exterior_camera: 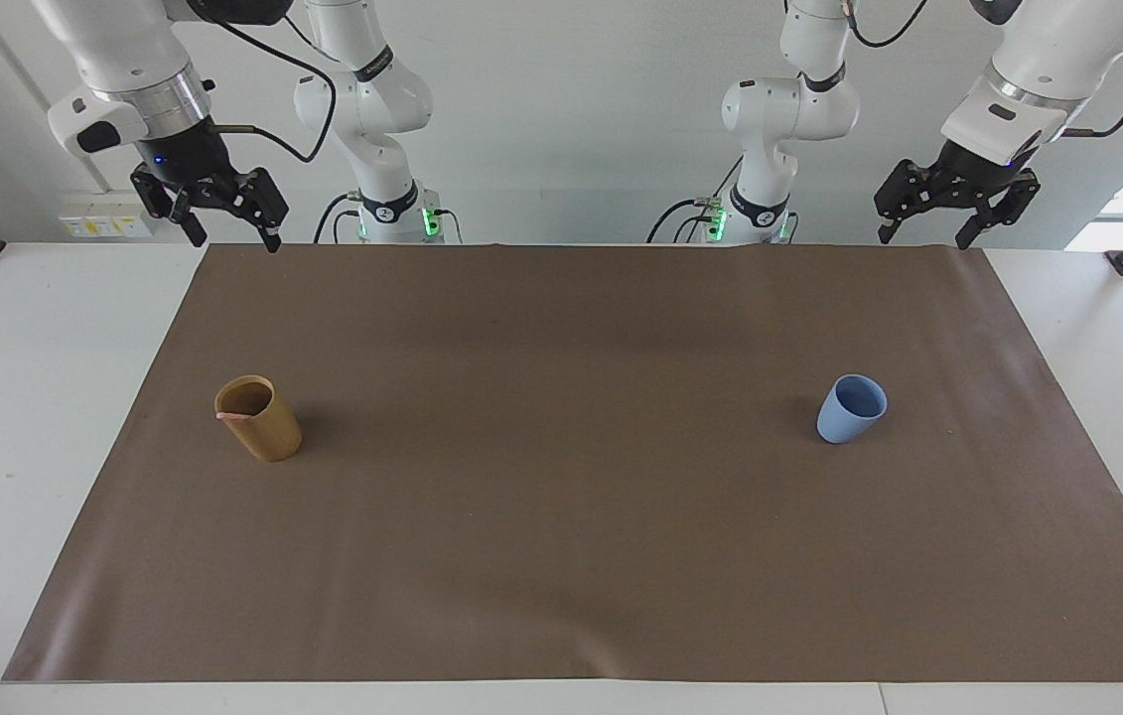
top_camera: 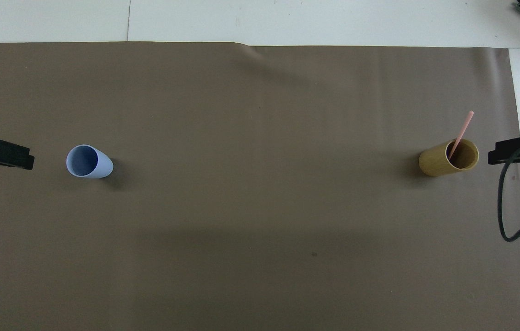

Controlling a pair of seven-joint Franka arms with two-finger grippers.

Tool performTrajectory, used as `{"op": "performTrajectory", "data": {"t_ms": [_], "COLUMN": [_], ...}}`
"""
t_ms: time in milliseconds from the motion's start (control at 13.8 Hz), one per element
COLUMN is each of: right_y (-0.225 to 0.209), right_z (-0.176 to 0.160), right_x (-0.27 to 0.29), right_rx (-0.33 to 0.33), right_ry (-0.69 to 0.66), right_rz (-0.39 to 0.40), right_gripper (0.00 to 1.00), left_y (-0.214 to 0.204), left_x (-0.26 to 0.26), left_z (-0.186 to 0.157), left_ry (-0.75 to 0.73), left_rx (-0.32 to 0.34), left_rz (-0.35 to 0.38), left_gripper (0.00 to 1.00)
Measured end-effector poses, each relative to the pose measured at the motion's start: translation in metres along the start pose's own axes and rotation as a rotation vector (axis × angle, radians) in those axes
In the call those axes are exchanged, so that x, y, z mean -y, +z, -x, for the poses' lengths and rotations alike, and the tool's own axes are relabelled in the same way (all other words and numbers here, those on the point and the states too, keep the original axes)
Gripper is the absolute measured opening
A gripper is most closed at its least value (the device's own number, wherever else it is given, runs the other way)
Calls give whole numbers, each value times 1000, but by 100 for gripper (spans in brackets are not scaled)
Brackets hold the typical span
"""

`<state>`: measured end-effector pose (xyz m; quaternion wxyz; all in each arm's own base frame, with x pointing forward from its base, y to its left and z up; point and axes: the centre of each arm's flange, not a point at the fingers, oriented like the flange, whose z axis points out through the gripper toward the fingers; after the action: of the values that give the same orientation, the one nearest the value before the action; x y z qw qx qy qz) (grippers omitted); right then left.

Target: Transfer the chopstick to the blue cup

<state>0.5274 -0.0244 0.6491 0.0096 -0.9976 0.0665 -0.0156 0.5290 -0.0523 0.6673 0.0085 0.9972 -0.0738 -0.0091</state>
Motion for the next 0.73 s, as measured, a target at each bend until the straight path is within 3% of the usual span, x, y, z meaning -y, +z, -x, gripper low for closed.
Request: {"op": "performTrajectory", "data": {"t_ms": [726], "right_y": [0], "right_z": [0], "right_x": [-3], "right_rx": [0], "right_ry": [5], "right_rz": [0], "right_gripper": [100], "left_y": [0], "left_x": [0], "left_z": [0], "left_ry": [0], "left_rx": [0], "left_rz": [0], "left_gripper": [100]}}
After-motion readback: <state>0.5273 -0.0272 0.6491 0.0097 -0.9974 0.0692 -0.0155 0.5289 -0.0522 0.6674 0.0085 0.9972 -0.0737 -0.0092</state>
